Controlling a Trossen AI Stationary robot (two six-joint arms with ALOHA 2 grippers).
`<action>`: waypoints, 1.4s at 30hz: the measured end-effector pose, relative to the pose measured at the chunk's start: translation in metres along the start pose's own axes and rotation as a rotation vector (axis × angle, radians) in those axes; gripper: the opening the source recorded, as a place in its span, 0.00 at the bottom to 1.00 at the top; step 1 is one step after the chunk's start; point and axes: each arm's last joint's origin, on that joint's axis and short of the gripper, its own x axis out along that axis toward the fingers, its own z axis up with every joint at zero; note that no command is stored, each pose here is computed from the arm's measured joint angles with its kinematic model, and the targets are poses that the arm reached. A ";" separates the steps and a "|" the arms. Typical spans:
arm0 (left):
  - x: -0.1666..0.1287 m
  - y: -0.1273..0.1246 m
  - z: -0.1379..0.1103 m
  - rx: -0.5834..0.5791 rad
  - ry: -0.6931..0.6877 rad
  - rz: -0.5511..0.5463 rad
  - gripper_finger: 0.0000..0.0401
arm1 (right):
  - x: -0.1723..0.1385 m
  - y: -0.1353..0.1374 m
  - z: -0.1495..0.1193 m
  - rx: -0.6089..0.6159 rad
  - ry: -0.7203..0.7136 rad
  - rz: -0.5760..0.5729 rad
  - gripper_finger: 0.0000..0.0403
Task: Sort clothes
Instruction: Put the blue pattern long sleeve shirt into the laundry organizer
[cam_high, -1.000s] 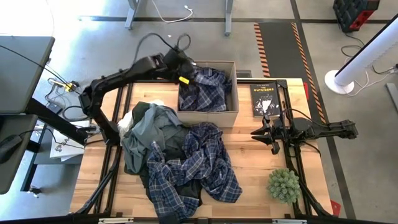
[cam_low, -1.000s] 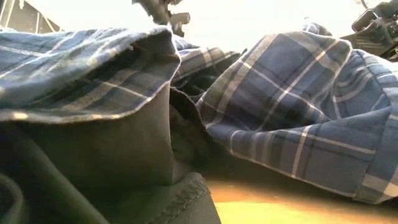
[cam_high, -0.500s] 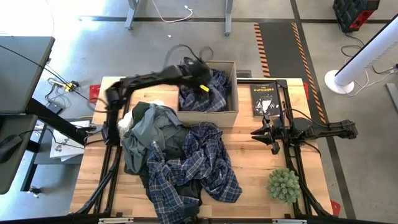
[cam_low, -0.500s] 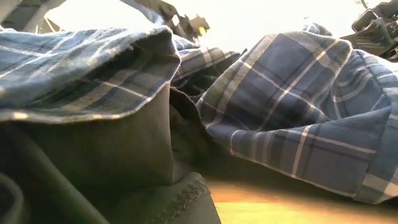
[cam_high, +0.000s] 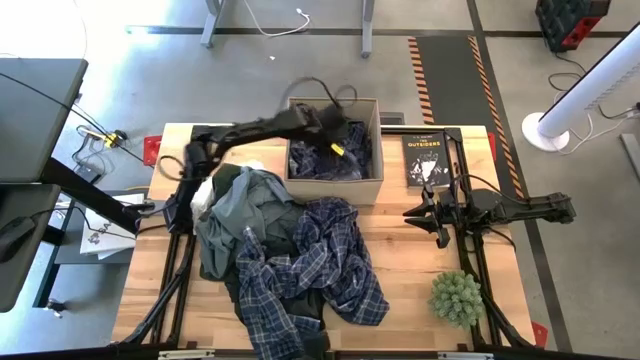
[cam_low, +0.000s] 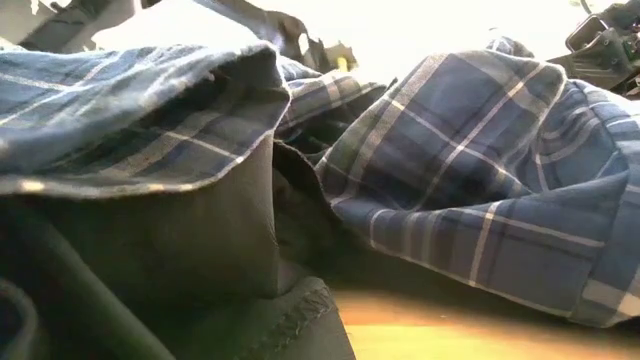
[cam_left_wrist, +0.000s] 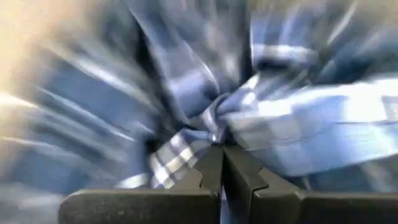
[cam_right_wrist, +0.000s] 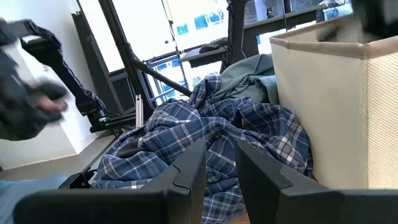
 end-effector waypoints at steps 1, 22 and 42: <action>-0.021 0.000 0.007 -0.001 -0.057 0.010 0.00 | 0.000 0.000 0.000 0.000 0.000 0.000 0.20; 0.069 0.044 -0.062 -0.202 0.257 0.469 0.00 | 0.000 0.000 0.000 0.000 0.000 0.000 0.20; -0.031 -0.004 0.006 -0.095 -0.214 0.344 0.00 | 0.000 0.000 0.000 0.000 0.000 0.000 0.20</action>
